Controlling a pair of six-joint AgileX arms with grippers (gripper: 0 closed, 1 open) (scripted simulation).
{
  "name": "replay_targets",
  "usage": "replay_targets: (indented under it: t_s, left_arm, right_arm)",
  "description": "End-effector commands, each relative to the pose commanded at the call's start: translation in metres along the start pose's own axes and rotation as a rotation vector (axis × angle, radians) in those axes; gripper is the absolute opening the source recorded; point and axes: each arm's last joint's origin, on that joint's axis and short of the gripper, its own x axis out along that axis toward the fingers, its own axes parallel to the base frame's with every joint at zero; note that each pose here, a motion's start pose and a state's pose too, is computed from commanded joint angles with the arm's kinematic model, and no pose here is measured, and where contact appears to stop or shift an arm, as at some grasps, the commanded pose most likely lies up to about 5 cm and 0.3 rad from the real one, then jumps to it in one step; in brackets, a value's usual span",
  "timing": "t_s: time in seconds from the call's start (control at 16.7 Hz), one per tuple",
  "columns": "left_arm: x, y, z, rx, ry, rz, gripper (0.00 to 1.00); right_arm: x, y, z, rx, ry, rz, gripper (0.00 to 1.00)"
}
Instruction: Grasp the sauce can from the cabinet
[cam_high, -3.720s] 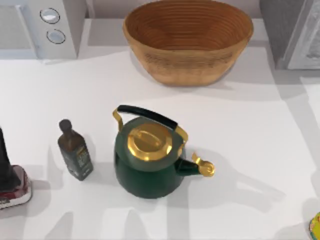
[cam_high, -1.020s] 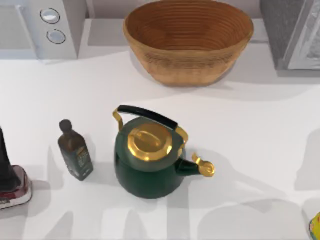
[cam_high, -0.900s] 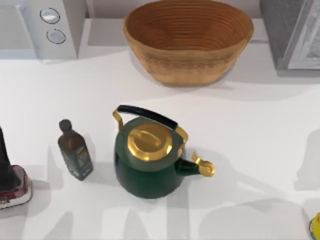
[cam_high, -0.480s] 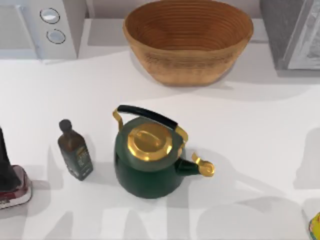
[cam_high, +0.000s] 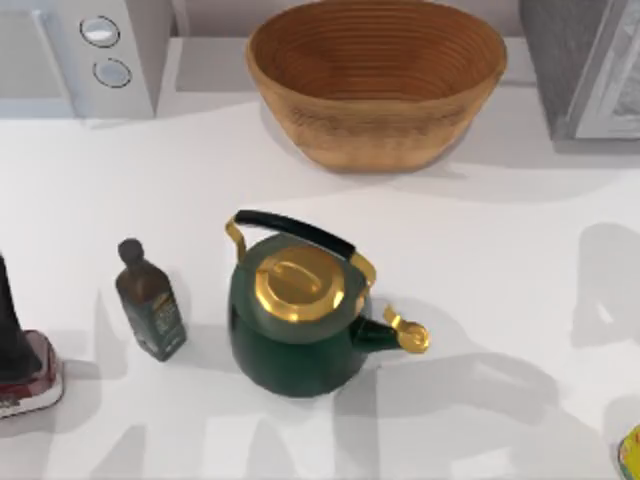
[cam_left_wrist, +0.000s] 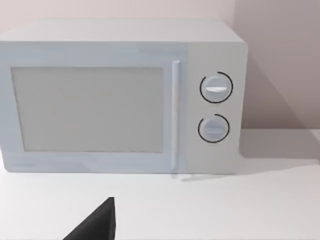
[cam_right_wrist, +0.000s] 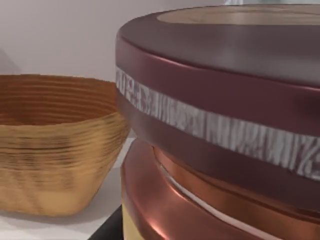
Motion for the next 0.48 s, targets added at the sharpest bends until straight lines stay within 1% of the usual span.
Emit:
replay_targets:
  t_s: [0.24, 0.48]
  left_arm:
    - [0.0, 0.0, 0.0, 0.0, 0.0, 0.0, 1.0]
    - [0.0, 0.0, 0.0, 0.0, 0.0, 0.0, 1.0]
  right_arm:
    - [0.033, -0.013, -0.004, -0.006, -0.01, 0.159, 0.0]
    - [0.061, -0.027, -0.026, -0.011, -0.014, 0.32, 0.0]
